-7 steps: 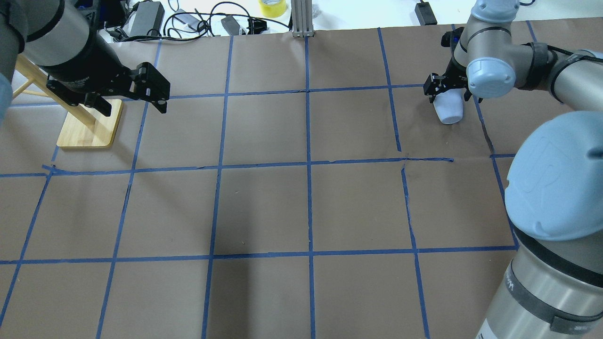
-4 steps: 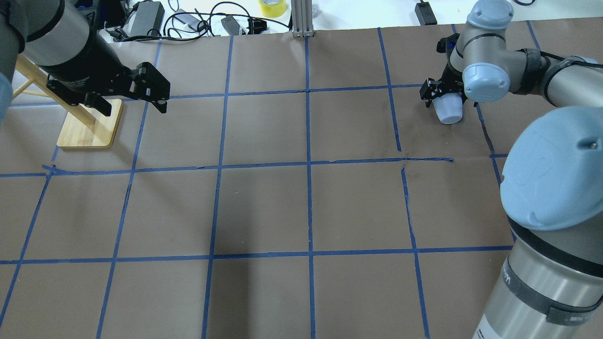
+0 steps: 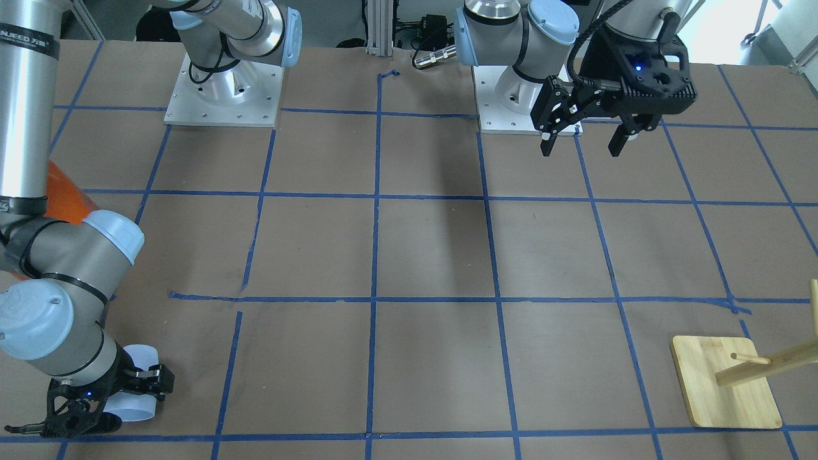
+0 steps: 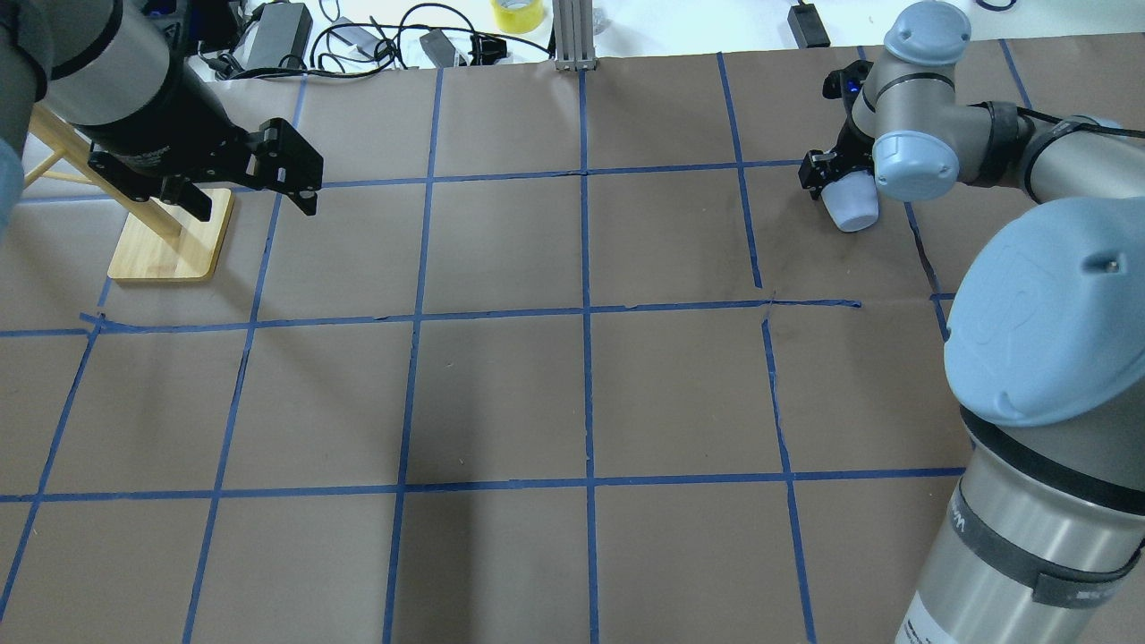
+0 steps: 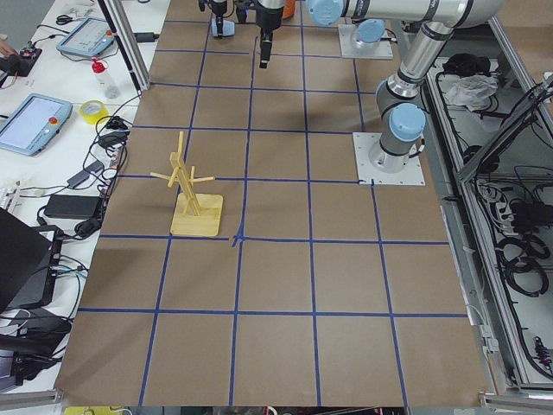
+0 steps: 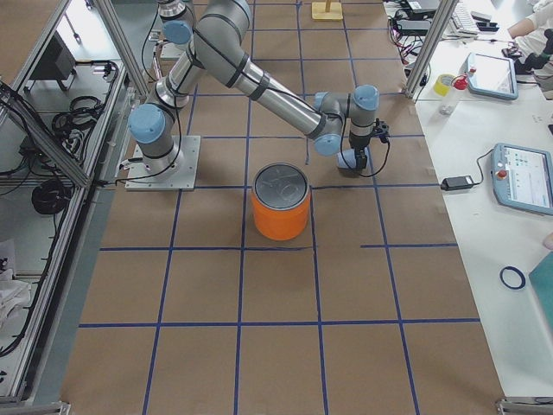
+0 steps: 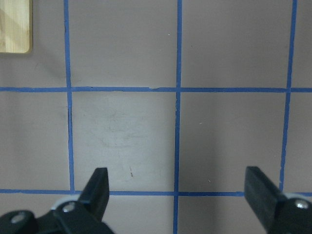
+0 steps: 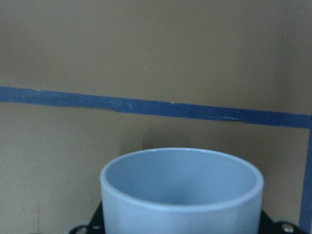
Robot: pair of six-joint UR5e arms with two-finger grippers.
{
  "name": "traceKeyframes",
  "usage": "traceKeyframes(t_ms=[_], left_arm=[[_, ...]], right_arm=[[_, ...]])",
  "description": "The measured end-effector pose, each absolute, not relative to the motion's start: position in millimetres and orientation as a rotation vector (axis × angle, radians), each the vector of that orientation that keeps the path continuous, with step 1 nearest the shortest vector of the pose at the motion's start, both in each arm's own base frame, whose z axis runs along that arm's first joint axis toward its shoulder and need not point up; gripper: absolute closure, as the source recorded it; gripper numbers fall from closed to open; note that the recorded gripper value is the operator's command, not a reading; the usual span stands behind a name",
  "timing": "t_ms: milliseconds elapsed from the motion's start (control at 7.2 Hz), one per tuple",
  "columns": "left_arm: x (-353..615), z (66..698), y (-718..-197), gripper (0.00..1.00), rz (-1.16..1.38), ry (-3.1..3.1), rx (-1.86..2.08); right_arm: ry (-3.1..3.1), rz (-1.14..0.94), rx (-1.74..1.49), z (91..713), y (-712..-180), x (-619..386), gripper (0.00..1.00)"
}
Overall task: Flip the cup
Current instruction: 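Lift the cup with the right gripper and carry it toward the left gripper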
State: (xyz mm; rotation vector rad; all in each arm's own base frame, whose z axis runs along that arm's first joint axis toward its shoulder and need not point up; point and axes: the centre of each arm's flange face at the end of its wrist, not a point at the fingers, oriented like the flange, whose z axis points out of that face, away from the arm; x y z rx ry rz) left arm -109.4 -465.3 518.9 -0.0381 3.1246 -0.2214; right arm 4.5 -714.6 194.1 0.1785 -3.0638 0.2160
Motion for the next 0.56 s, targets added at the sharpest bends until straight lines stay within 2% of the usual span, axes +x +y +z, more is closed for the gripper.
traceKeyframes(t_ms=[278,556], left_arm=[[-109.4,518.9,-465.3,0.0,-0.221,3.125,-0.038],[-109.4,518.9,-465.3,0.0,-0.221,3.125,-0.038]], right_arm=[[-3.042,0.286,0.31,224.8,-712.2,63.1,0.67],[-2.971,0.342,0.655,244.5,-692.6,165.3,0.7]])
